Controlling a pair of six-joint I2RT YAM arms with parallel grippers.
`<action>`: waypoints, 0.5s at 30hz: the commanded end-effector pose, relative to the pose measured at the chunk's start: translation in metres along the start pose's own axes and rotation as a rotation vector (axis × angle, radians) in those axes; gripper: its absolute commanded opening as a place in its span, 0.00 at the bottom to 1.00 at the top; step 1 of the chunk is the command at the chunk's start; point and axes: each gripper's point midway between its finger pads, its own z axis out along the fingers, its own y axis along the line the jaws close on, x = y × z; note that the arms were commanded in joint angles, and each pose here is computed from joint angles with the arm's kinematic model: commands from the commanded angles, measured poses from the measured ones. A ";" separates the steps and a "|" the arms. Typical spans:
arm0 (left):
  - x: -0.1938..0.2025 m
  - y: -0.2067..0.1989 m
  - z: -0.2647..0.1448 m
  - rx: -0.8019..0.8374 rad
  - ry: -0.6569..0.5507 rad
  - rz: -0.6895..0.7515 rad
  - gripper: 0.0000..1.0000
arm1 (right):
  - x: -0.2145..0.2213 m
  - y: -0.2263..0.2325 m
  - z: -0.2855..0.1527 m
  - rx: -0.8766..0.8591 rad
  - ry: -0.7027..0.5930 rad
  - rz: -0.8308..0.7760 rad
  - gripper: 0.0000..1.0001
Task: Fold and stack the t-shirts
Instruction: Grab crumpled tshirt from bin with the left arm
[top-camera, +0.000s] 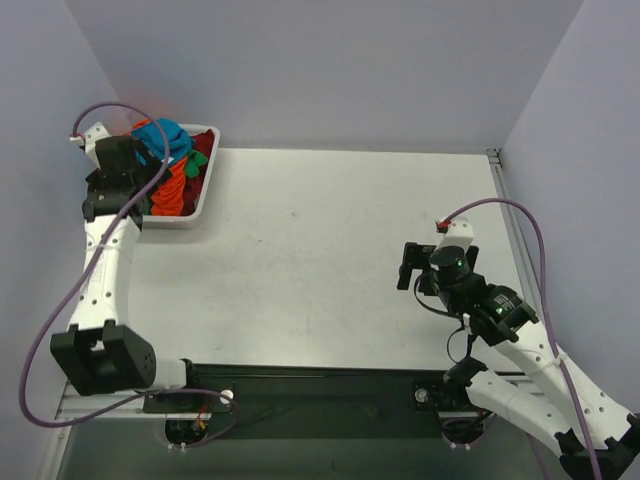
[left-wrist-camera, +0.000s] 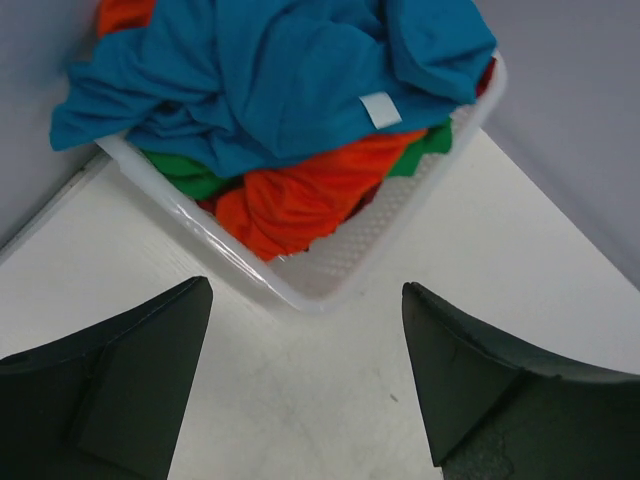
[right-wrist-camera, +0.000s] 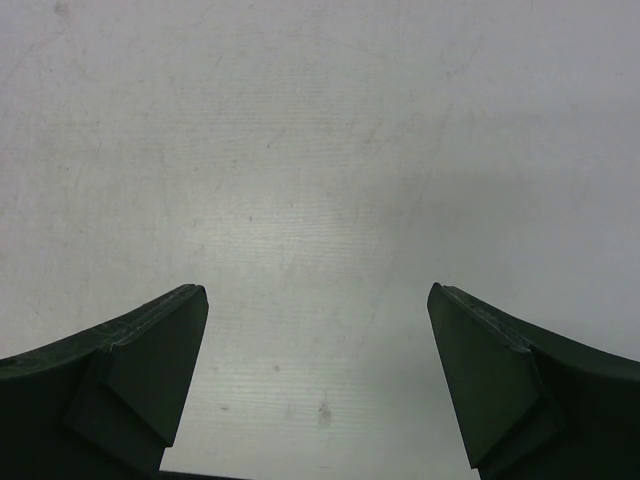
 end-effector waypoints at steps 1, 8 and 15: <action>-0.039 0.000 0.037 0.001 -0.083 -0.137 0.88 | 0.002 -0.001 0.002 0.009 0.021 -0.021 1.00; -0.045 -0.005 0.133 -0.065 -0.030 -0.143 0.86 | 0.009 0.004 0.011 0.002 0.068 -0.047 1.00; -0.025 0.003 0.187 -0.100 0.063 -0.143 0.71 | 0.014 0.004 0.012 -0.003 0.081 -0.047 1.00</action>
